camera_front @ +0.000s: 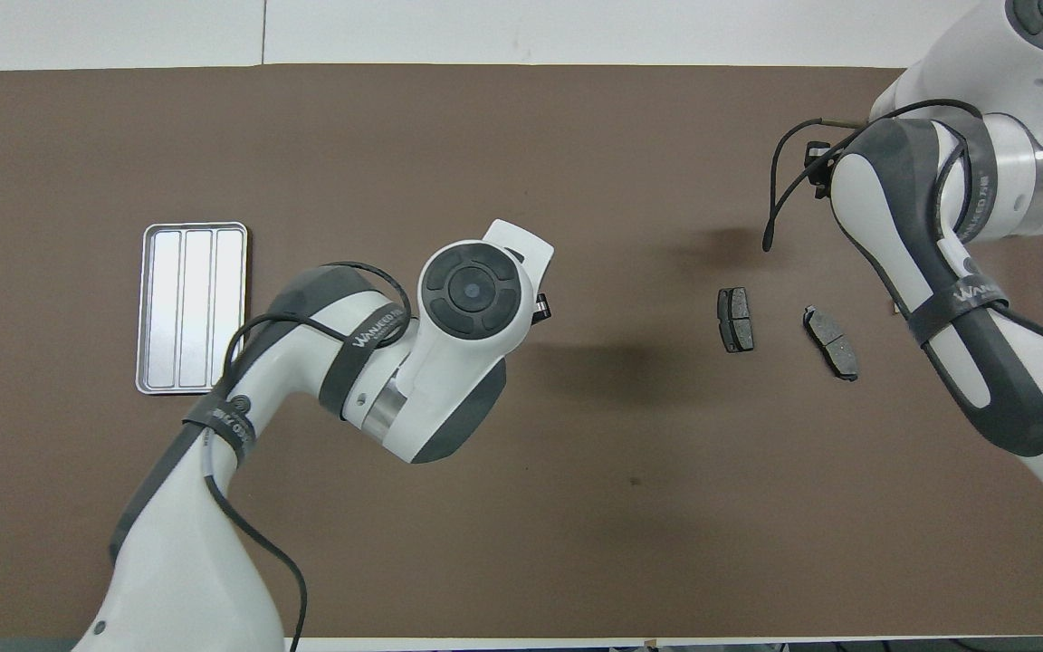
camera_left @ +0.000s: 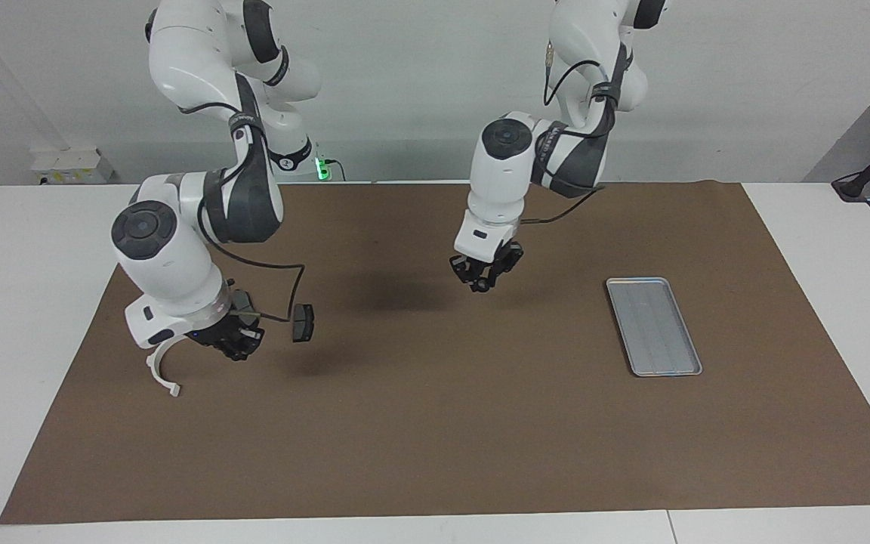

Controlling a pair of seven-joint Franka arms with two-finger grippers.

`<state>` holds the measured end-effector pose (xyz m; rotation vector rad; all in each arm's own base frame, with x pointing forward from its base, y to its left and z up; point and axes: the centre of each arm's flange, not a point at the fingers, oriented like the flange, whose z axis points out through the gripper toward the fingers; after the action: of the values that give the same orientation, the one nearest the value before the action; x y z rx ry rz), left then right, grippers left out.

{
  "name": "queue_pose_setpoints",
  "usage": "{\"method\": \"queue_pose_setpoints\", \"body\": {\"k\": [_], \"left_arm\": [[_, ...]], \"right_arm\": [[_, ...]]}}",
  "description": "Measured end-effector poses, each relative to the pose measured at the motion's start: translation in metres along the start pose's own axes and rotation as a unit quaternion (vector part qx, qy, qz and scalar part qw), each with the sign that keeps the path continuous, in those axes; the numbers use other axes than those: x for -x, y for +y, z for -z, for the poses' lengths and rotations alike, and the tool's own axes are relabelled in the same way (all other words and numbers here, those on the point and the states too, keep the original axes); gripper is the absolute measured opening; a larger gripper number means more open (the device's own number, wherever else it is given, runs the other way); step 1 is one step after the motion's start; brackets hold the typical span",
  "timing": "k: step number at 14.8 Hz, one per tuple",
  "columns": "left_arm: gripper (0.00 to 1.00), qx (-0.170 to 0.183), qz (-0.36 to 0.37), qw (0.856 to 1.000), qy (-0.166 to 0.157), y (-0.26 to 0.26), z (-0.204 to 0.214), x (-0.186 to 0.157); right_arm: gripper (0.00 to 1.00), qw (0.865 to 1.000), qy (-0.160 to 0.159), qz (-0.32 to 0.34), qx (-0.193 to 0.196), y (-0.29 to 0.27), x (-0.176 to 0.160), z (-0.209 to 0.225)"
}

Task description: Place bearing gear from tray to pile

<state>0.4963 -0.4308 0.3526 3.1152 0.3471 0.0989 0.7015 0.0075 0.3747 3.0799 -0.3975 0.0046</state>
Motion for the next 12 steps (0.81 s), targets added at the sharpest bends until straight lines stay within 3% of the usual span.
{"method": "queue_pose_setpoints", "body": {"k": [5,12], "left_arm": [[0.35,0.008,0.005,1.0,0.008,0.002,-0.035,-0.005],[0.35,0.014,0.004,1.0,0.012,-0.005,-0.053,0.001]], "right_arm": [[0.24,1.0,-0.002,-0.022,0.011,0.003,0.007,-0.087],[0.24,1.0,0.0,-0.023,0.012,0.002,0.007,-0.087]]}}
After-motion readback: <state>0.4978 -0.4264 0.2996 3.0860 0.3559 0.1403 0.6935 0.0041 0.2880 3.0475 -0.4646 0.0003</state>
